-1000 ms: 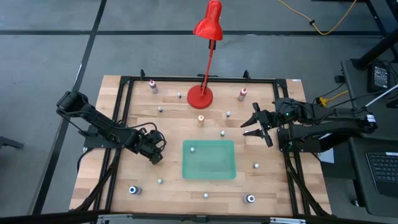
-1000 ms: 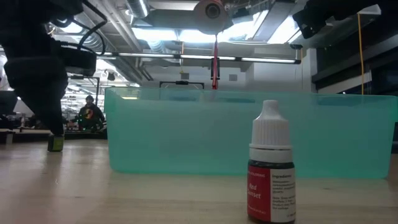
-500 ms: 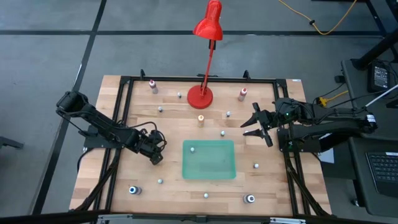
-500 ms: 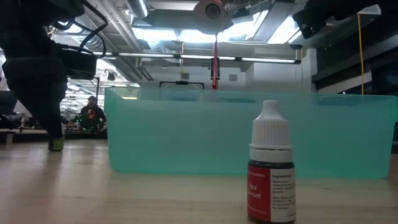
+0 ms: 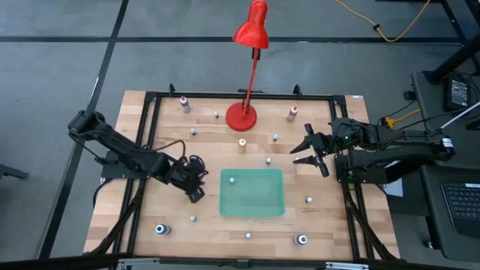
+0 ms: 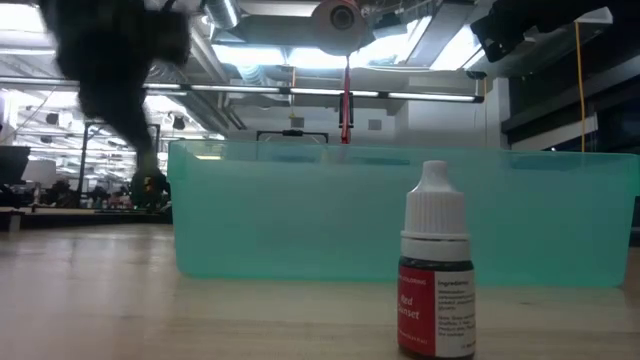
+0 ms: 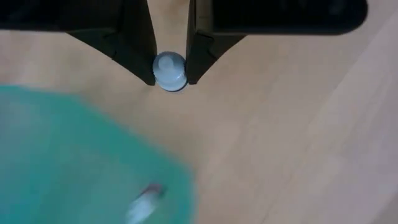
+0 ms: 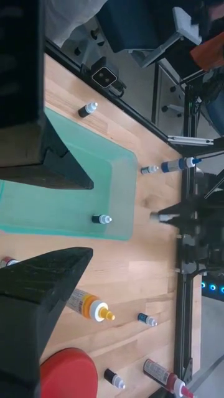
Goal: Pick & Place food coloring
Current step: Put the small green food coloring bottle into the blue bin
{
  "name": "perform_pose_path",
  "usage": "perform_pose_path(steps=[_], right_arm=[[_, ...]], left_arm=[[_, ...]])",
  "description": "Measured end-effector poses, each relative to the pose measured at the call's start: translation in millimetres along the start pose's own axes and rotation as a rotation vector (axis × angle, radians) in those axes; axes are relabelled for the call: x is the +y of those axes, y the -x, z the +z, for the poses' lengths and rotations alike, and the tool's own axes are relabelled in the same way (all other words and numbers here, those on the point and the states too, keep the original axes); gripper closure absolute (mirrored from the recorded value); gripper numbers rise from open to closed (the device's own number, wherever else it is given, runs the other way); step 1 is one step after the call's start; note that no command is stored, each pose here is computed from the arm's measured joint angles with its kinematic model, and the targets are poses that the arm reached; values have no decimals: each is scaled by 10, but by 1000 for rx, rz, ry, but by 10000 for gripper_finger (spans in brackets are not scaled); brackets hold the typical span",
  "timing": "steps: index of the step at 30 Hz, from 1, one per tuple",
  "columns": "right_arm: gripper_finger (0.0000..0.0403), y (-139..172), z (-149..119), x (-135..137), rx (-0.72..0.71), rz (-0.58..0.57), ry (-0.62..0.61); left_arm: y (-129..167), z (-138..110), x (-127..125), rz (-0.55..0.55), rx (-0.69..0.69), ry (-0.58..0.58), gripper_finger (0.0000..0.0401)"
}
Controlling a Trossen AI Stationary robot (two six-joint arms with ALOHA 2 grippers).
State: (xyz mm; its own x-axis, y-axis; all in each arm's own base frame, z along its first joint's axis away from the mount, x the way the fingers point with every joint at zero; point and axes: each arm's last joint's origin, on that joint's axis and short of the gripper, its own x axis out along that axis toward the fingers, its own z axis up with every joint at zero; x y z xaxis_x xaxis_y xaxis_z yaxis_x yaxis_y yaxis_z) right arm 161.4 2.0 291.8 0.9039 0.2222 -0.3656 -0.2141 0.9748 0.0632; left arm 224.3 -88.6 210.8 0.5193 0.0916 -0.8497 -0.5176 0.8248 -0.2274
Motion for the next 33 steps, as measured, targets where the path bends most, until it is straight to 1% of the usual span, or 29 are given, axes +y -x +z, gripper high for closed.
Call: perform_pose_path(steps=[5,7,10,13,16,19,22,26,28,33], right_arm=[[240,0,0,0,0,0,0],[240,0,0,-1,0,0,0],[240,1,0,0,0,0,0],[240,0,-1,0,0,0,-2],[240,1,-1,1,1,1,-4],[240,0,-2,0,1,1,-5],[240,1,-2,0,1,2,-5],[240,1,-3,4,2,14,-4],[240,1,-3,9,2,33,-4],[240,1,-9,11,7,38,-3]], left_arm=[[343,381,-233,-80,-79,-34,344],[467,537,-307,-91,-111,-58,344],[632,742,-393,-77,-137,-100,344],[704,917,-505,-64,-138,-144,344],[721,1082,-658,-96,-139,-191,344],[654,1171,-794,-112,-124,-233,344],[512,1192,-878,-94,-103,-250,344],[269,1132,-968,-63,-55,-250,344],[124,1080,-1018,-47,-18,-252,343],[-270,931,-1120,8,68,-272,343]])
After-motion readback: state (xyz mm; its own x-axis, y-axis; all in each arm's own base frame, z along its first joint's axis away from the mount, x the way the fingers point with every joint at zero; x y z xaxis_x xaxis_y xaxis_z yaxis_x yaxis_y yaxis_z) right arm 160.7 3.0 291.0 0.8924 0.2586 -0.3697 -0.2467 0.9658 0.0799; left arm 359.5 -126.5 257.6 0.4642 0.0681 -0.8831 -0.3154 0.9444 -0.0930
